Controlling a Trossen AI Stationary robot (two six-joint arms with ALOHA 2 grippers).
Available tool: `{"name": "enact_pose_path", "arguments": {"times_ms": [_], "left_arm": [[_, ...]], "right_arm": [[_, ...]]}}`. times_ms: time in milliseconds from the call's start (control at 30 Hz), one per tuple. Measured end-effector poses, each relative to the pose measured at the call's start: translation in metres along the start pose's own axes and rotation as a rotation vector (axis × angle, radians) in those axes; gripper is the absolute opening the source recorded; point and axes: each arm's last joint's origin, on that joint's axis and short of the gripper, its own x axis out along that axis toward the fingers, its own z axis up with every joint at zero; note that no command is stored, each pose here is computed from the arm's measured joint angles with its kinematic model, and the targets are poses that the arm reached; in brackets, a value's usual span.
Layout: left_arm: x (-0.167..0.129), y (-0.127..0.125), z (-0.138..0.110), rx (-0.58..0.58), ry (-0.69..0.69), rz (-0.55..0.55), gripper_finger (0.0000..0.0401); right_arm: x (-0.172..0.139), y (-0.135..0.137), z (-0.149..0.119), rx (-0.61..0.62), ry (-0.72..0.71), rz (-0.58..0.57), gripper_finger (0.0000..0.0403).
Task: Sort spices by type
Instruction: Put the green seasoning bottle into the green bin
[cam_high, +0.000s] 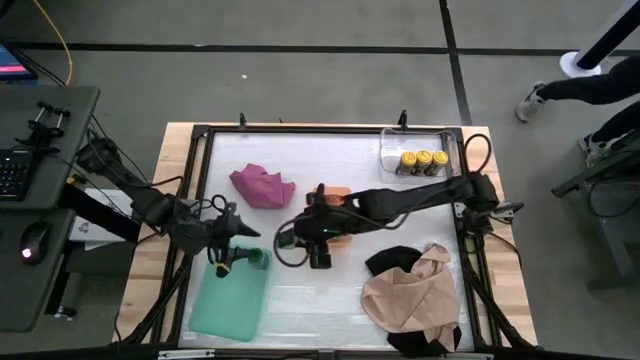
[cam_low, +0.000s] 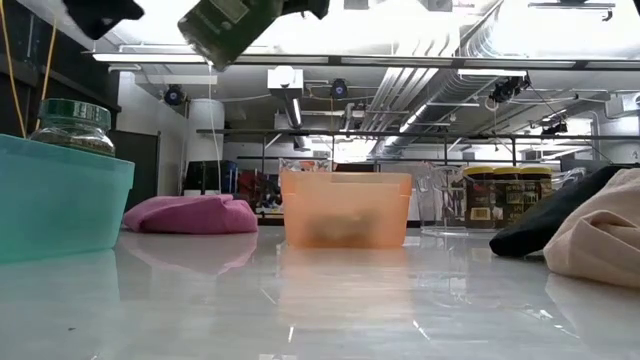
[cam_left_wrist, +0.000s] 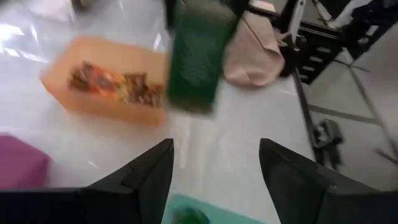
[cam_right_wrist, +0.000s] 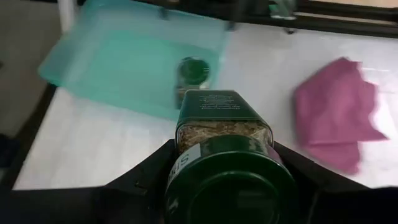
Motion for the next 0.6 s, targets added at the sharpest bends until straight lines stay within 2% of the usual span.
{"name": "enact_pose_path", "arguments": {"times_ms": [200,333,433,600], "left_arm": [[0.011,0.003,0.012,0.089,-0.078,0.039,0.0224],[0.022,0.002,0.019,0.118,-0.106,0.005,0.0224],[0.034,0.001,0.02,0.133,-0.092,-0.023,0.0224],[0.048,0.001,0.018,0.137,-0.06,-0.01,0.0224]], "right_arm": [[0.005,0.001,0.004,-0.001,0.001,0.047,0.0193],[0.006,-0.002,0.004,0.003,-0.004,0.044,0.0193],[0.006,-0.002,0.005,0.004,-0.007,0.043,0.0193],[0.006,-0.002,0.006,0.004,-0.015,0.049,0.0193]]}}
